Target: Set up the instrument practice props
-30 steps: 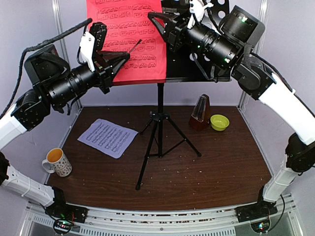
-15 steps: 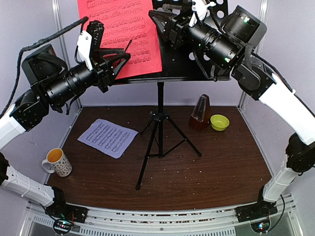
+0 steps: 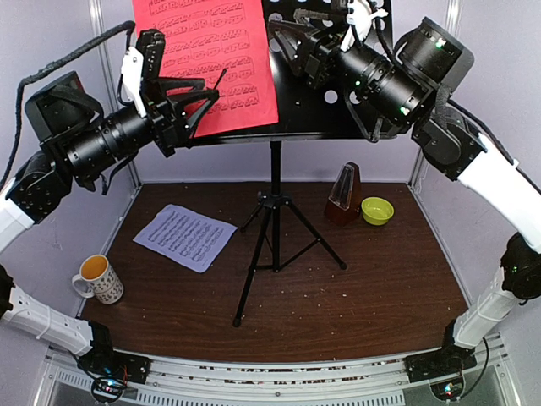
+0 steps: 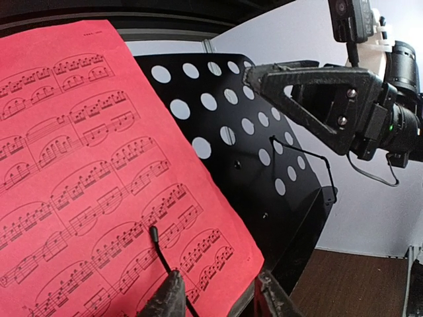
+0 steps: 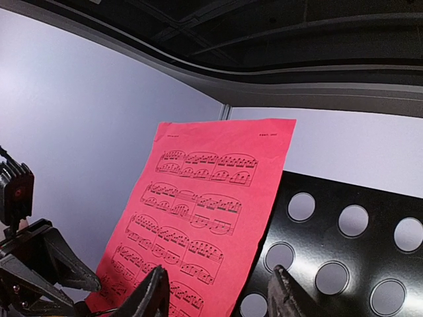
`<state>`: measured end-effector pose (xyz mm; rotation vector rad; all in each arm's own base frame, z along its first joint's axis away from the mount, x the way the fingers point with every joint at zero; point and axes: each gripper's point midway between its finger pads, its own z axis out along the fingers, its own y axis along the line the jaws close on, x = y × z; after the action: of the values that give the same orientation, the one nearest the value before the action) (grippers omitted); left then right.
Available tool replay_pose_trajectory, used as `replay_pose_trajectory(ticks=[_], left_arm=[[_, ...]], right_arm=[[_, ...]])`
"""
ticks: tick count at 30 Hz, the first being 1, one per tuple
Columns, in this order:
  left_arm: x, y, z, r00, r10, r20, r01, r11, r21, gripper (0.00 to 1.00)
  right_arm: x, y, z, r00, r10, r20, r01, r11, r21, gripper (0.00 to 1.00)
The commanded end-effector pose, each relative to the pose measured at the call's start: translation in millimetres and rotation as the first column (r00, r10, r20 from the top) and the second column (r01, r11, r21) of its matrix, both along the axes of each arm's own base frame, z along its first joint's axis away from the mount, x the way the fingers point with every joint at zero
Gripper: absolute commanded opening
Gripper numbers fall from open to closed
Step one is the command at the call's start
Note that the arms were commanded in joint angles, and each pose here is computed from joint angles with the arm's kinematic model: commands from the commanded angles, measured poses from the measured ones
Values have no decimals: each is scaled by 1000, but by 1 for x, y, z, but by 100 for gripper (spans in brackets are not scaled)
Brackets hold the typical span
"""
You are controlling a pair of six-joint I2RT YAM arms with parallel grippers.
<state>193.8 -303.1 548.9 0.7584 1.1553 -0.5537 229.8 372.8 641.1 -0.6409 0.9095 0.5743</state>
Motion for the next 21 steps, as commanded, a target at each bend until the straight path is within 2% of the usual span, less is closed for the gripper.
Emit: replay_pose_trajectory(ticks=[1,6,12,21], left_arm=[[-10,24,27,1000,7,-14,-8,997,-71,39],[-3,38,24,995,72,-74,-77,995,-70,40],[10,61,18,972,185,-145,-199,975,-94,49],[24,111,24,931,287,-228,-325,933,-152,49]], right_arm=[[-7,-22,14,1000,-2,-7,3,998,63,51],[-4,-23,5,997,13,-81,-8,998,68,48],[-1,-18,-16,985,46,-168,-35,997,68,46],[1,-20,-38,971,55,-235,-41,997,62,44]])
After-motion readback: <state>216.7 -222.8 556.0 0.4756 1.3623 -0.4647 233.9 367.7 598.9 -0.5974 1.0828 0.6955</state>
